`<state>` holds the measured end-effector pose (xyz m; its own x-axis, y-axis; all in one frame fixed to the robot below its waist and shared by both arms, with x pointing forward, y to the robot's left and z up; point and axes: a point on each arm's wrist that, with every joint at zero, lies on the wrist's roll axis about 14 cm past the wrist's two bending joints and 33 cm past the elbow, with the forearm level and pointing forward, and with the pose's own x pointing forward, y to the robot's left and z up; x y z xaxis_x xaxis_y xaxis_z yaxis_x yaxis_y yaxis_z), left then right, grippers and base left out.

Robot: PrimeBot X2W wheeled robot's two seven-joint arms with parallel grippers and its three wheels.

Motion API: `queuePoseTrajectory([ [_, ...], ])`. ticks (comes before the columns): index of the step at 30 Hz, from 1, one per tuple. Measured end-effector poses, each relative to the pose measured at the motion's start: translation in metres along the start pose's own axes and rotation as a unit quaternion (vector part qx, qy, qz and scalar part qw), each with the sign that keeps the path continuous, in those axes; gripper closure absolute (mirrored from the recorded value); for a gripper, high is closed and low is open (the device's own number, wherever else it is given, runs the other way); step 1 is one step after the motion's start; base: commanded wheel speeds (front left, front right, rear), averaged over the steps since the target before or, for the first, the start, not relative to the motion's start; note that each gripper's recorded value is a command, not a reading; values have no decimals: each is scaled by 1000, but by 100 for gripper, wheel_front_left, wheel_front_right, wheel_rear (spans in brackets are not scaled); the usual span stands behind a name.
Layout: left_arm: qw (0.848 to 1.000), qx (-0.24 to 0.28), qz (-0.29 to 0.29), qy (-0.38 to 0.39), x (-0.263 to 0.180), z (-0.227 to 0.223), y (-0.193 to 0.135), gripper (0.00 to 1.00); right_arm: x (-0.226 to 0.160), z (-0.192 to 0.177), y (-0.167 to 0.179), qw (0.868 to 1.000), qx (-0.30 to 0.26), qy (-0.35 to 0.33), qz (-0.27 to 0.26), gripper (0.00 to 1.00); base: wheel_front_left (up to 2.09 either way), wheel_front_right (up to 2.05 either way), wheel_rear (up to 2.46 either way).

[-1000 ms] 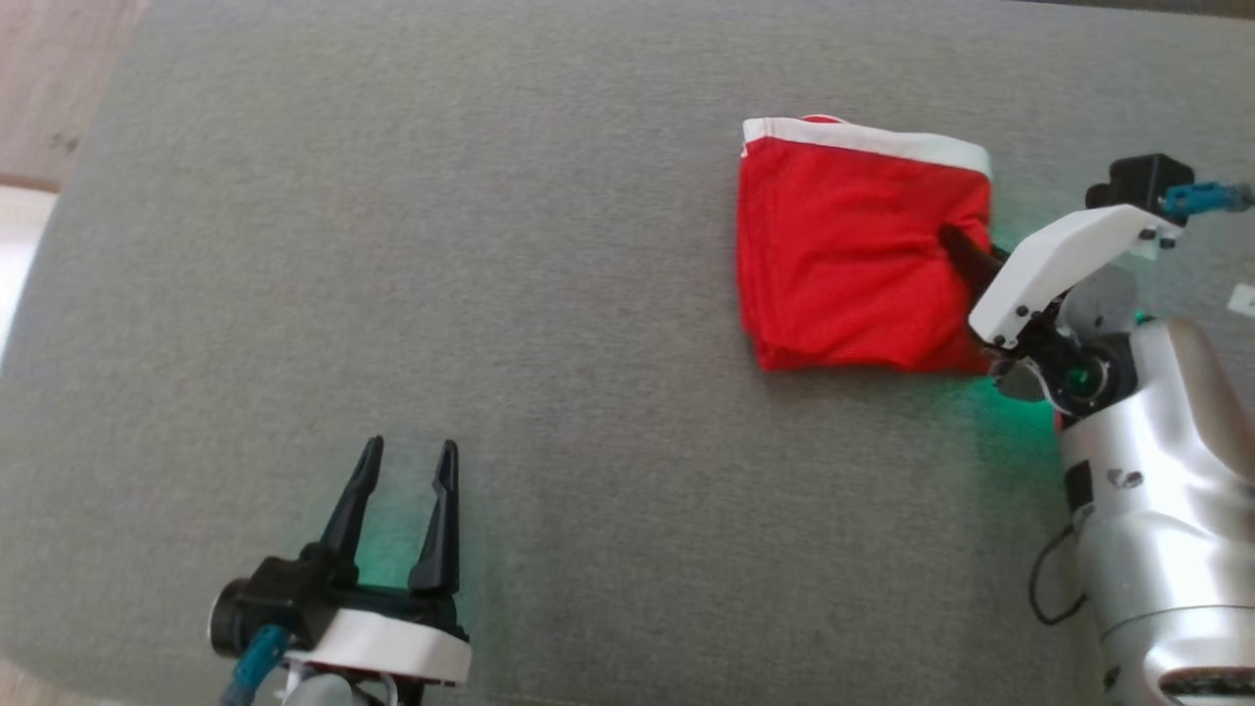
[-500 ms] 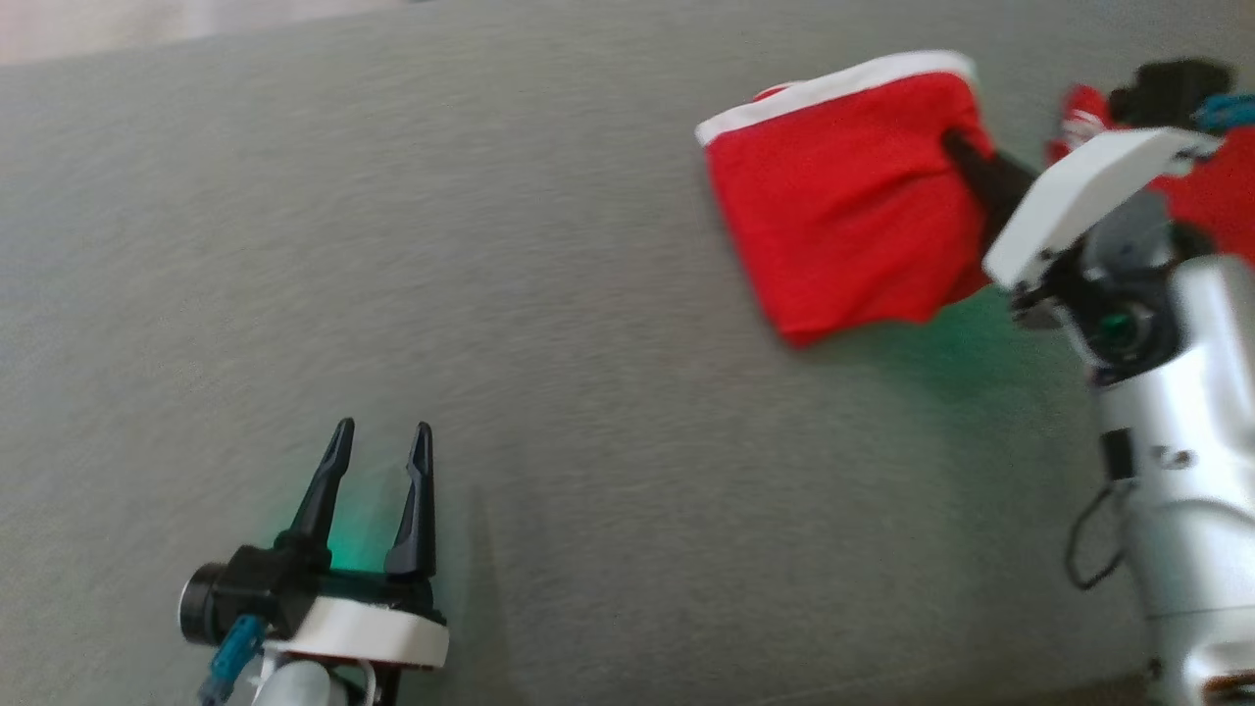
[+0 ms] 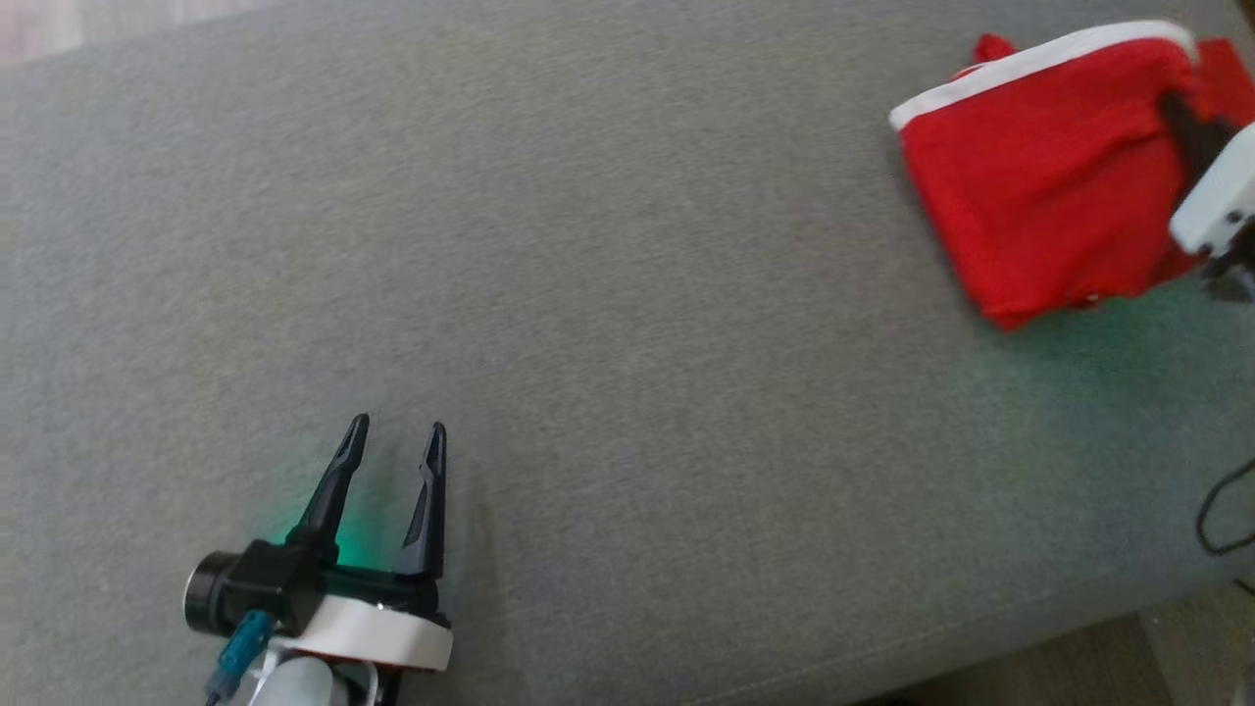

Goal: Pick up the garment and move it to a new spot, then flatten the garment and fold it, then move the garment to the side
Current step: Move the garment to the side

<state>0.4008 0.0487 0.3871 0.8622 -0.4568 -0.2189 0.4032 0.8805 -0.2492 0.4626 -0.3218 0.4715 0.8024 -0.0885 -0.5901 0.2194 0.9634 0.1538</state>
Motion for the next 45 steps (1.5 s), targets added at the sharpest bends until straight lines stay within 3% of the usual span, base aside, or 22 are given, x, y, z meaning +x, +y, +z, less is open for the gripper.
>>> queuePoseTrajectory([
  [8,999,0,38,4,-13,-3,25,0,24,23,-24,994,-79,4,-76,100,0,0,0],
  [9,999,-1,43,5,-14,-4,27,0,25,24,-31,991,-97,7,-91,74,0,0,0],
  [10,999,-1,47,6,-14,-4,30,0,26,23,-37,989,-109,12,-103,19,0,0,0],
  [11,999,-2,50,6,-15,-5,32,0,26,21,-42,987,-117,18,-113,0,0,0,0],
  [17,998,-2,55,2,-15,-2,35,0,24,32,-50,978,-162,-3,-134,0,0,0,0],
  [22,998,-1,60,-25,-14,16,36,0,7,69,-33,972,-177,-102,-116,0,0,0,0],
  [28,996,1,78,-53,-25,35,38,0,-32,97,0,952,-191,-227,-71,0,0,0,0],
  [32,995,-1,85,-60,-39,39,35,0,-59,82,26,944,-172,-281,-27,0,0,0,0],
  [35,992,3,105,-67,-51,43,40,0,-82,71,39,930,-172,-325,-9,0,0,0,0],
  [37,989,14,125,-77,-62,50,46,0,-95,45,52,927,-161,-339,10,0,0,0,0],
  [42,985,19,149,-84,-82,52,53,0,-98,-23,84,941,-135,-305,55,0,0,0,0],
  [45,983,18,162,-89,-93,54,57,0,-103,-48,100,941,-127,-302,80,0,0,0,0],
])
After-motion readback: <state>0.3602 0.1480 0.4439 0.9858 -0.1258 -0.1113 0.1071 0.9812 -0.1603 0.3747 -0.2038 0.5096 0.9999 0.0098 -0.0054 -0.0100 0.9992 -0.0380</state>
